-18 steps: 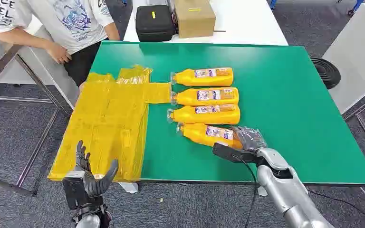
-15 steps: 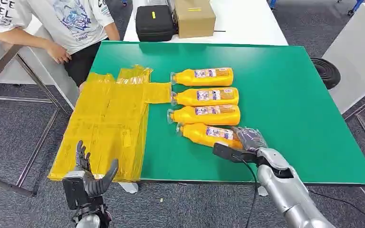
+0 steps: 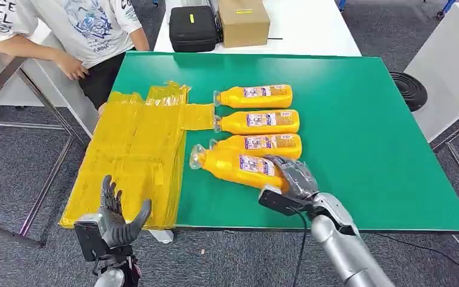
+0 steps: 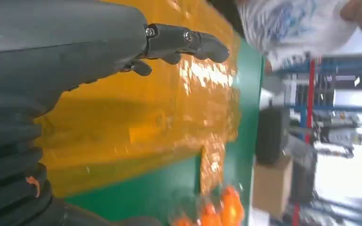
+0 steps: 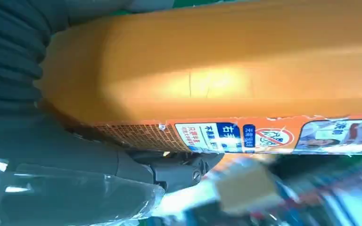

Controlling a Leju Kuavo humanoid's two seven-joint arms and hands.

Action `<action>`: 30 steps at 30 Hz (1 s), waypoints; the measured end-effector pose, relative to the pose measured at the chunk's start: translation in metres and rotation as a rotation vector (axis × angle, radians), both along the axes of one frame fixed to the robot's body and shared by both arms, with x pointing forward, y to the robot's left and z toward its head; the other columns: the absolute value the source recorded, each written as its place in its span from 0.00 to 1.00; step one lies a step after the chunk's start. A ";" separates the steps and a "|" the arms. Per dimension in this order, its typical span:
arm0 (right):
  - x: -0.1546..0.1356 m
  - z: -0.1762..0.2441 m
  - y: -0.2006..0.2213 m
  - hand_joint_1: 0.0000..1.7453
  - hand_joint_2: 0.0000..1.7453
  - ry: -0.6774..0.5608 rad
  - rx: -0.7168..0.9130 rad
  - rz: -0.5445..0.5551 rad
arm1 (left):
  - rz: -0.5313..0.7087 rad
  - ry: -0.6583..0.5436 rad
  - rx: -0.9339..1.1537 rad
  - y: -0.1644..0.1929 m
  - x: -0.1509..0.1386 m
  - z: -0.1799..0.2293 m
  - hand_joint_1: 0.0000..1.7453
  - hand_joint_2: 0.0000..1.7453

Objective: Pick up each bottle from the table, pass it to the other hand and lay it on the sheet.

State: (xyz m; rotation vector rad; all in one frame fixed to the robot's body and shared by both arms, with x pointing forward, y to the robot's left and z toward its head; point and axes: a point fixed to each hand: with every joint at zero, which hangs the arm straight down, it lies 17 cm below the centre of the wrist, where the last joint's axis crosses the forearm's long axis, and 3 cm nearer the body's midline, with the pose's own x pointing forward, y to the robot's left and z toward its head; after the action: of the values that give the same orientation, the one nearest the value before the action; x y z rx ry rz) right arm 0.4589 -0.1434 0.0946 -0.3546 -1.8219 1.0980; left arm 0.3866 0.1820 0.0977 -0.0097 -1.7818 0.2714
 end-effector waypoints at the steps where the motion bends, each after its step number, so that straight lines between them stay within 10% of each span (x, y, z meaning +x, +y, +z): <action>1: -0.001 0.007 0.008 1.00 1.00 -0.010 0.023 0.006 | -0.003 -0.001 -0.004 -0.001 0.001 0.001 0.00 1.00; 30: -0.024 0.074 0.074 1.00 1.00 -0.116 0.514 0.033 | -0.641 -0.068 -0.428 -0.085 0.006 0.055 0.00 1.00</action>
State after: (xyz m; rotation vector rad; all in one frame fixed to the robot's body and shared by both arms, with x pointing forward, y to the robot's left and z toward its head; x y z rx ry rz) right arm 0.4352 -0.0691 0.1685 -0.0832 -2.1383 0.6034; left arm 0.3923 0.0968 0.1530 -0.8857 -1.6616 0.1791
